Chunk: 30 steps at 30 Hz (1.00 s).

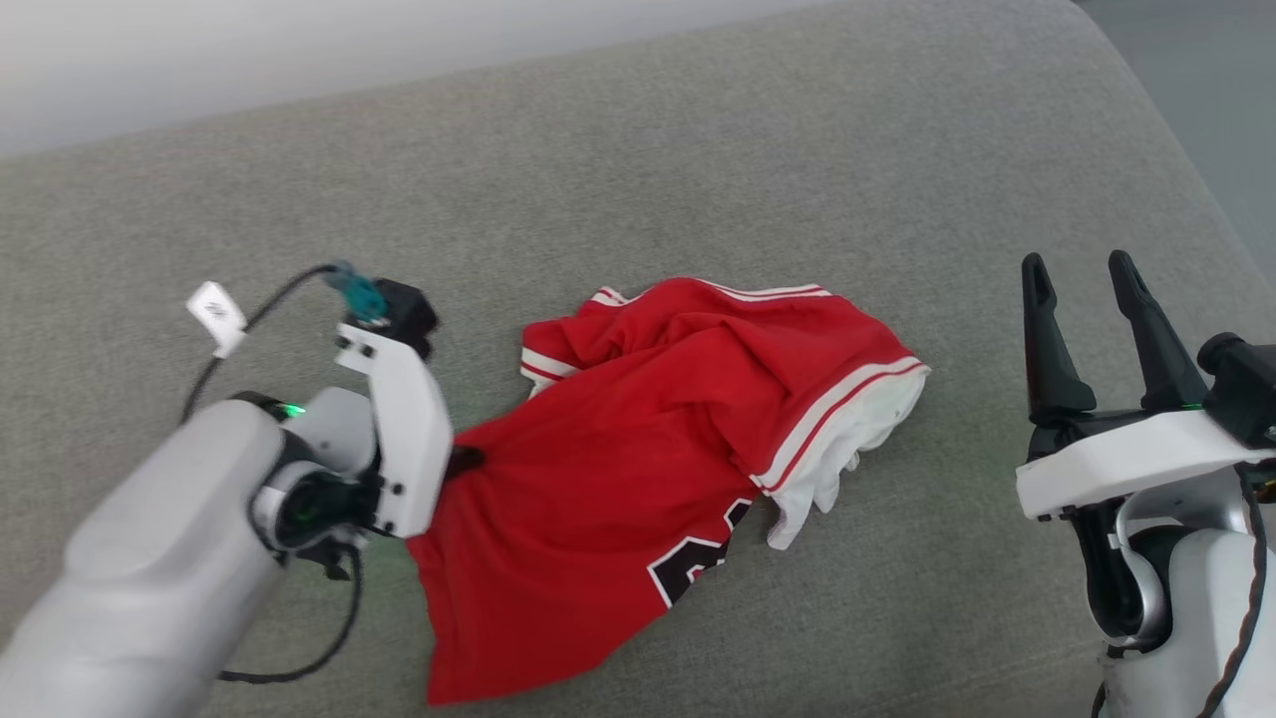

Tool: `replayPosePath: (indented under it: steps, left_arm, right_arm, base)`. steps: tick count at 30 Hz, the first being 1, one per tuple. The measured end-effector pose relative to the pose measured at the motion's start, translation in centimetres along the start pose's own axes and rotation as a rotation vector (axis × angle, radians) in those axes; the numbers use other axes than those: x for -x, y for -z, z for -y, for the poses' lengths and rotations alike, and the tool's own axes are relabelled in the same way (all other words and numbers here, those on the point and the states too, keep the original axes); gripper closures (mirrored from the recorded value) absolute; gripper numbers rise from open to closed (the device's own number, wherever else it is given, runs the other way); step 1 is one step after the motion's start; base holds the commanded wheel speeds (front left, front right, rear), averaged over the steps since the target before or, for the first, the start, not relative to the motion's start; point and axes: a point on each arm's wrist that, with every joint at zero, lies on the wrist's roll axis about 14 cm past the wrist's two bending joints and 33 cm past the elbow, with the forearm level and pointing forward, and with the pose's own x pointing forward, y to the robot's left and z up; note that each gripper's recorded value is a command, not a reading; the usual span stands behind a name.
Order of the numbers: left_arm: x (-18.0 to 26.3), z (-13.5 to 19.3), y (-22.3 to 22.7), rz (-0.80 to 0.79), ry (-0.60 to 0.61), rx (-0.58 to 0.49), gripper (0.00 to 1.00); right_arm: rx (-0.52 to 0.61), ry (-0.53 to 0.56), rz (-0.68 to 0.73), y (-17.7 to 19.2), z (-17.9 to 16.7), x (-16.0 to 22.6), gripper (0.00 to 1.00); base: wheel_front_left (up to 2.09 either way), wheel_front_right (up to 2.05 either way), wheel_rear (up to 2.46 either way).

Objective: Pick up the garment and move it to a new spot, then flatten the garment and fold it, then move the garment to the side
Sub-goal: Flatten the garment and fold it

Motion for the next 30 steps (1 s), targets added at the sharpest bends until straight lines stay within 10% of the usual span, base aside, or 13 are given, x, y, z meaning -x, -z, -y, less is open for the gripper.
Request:
replayPosePath:
  steps: [13,15,16,30]
  left_arm:
    - [5.2,-4.4,2.2,0.026,-0.136,0.08,0.96]
    - [5.7,-4.3,2.2,0.039,-0.141,0.08,0.13]
    - [5.8,-4.3,2.2,0.043,-0.142,0.084,0.0]
    - [5.7,-0.8,-6.3,0.182,-0.093,-0.073,0.0]
  right_arm:
    - [-0.003,-0.027,0.006,-0.5,-1.0,0.1,0.0]
    - [-0.004,-0.033,0.009,-0.7,-1.2,0.1,0.0]
    - [-0.004,-0.035,0.012,-0.8,-1.3,0.1,0.0]
    - [-0.001,-0.03,0.029,-1.7,-0.9,0.9,0.0]
  base:
    - [0.0,0.0,0.0]
    - [0.0,0.0,0.0]
    - [0.0,0.0,0.0]
    - [0.0,0.0,0.0]
